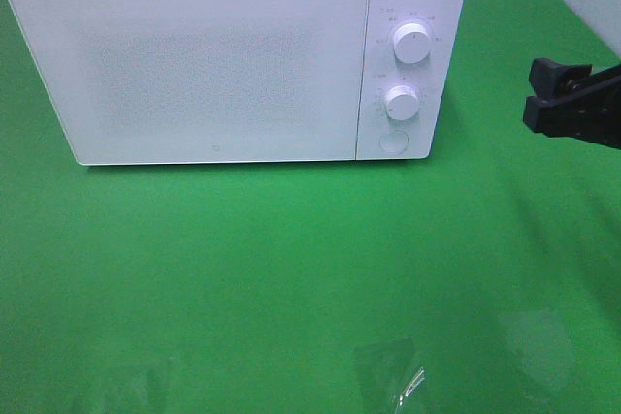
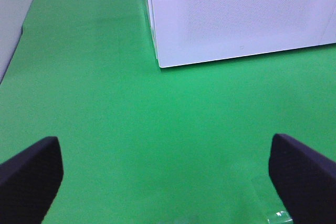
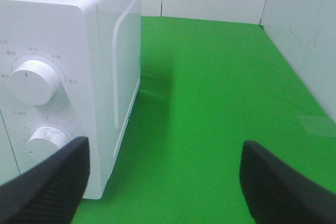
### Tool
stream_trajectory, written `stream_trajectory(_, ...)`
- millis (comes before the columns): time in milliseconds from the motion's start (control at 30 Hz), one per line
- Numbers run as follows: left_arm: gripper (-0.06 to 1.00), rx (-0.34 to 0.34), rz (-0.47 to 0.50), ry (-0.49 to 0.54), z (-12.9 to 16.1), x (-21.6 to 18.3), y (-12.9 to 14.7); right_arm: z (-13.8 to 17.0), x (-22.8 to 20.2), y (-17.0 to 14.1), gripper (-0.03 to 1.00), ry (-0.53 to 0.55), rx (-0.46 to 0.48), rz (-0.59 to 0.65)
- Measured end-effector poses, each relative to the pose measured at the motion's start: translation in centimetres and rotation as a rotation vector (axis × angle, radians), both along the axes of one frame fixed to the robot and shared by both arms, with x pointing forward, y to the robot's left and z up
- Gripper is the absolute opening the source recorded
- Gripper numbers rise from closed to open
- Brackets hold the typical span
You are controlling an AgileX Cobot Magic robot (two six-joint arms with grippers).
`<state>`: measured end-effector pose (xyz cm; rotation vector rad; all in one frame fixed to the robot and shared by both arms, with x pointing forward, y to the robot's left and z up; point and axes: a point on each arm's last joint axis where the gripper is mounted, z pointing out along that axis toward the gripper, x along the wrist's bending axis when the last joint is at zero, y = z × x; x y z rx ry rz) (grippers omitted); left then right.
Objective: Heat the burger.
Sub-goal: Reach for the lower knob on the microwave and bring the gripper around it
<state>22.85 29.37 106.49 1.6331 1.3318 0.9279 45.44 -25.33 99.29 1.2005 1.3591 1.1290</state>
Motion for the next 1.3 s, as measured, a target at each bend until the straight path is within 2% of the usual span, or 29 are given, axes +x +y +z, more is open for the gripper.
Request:
stream_trajectory(267, 0.99, 0.0, 0.0, 0.0, 0.0, 0.0, 0.0, -1.3, 0.0, 2.8, 0.75, -0.043, -0.017, -0.028)
stream_trajectory(633, 0.99, 0.001, 0.001, 0.0, 0.0, 0.0, 0.0, -3.6, -1.6, 7.5, 0.75, -0.043, -0.052, 0.045)
stream_trajectory(1300, 0.99, 0.001, 0.001, 0.0, 0.0, 0.0, 0.0, -5.8, 0.4, 10.5, 0.75, 0.005, -0.061, 0.006)
